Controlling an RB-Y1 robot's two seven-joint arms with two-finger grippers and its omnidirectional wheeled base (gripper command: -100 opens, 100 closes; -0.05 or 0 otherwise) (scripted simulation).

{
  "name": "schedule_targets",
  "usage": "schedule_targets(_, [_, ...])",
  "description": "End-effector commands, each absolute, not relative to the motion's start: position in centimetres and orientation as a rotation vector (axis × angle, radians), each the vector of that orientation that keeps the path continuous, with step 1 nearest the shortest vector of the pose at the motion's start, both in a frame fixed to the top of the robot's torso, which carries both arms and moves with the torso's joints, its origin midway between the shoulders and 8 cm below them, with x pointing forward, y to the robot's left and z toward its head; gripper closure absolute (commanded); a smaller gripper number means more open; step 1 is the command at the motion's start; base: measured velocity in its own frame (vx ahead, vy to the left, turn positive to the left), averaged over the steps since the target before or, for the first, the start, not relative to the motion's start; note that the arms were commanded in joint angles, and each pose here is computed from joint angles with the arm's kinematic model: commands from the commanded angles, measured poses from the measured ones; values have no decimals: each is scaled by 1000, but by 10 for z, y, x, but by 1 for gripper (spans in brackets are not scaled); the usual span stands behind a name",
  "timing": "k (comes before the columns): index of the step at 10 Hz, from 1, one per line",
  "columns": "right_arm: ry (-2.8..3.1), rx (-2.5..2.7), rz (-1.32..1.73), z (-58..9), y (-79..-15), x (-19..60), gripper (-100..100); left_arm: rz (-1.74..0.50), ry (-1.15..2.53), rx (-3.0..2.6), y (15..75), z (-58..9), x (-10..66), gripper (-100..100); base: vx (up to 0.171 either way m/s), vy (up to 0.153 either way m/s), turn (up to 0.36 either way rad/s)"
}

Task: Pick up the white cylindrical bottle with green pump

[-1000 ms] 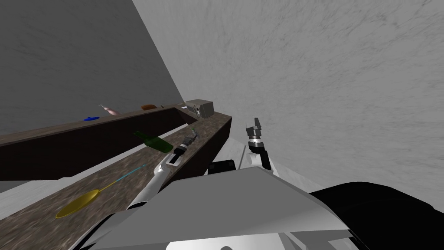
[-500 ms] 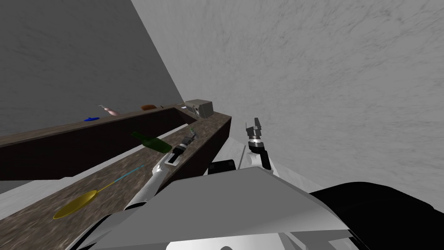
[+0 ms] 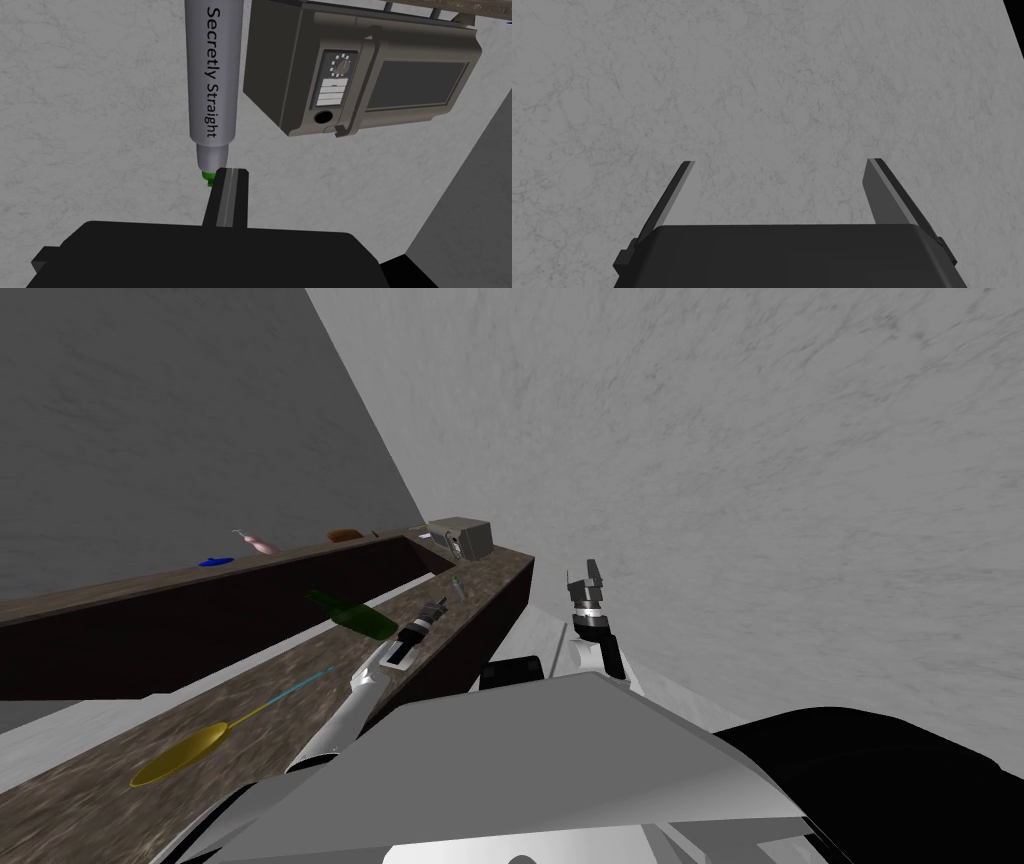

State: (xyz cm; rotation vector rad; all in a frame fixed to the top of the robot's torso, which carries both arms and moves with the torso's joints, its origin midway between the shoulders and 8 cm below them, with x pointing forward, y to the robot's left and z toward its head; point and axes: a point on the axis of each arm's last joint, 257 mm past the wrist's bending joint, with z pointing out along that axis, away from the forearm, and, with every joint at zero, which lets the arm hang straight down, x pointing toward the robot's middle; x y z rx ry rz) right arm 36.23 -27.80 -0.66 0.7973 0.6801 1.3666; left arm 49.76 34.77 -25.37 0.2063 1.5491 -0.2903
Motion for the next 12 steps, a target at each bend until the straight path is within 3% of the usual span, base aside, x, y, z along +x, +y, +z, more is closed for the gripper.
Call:
schedule_targets(1, [680,797,1367,-7,-278,362,0,-311,1555,182,340,-264,496,-100,102,-35,-115])
schedule_targets(3, [680,797,1367,-7,-278,362,0,-314,1557,178,338,-265,495,-100,114,-23,-60])
schedule_targets(4, [680,797,1367,-7,-278,362,0,-316,1557,177,338,-266,495,0,4,-6,6])
schedule_targets(5, [680,797,1367,-7,-278,362,0,-316,1557,177,338,-266,495,-100,0,0,0])
schedule_targets(6, [680,797,1367,-7,-278,362,0,-316,1557,177,338,-266,495,100,0,0,0])
schedule_targets(10, [680,797,1367,-7,-278,362,0,-316,1557,177,338,-266,495,100,0,0,0])
schedule_targets(12, [680,797,1367,-7,-278,362,0,-309,1561,166,340,-268,497,-100,32,-26,-24])
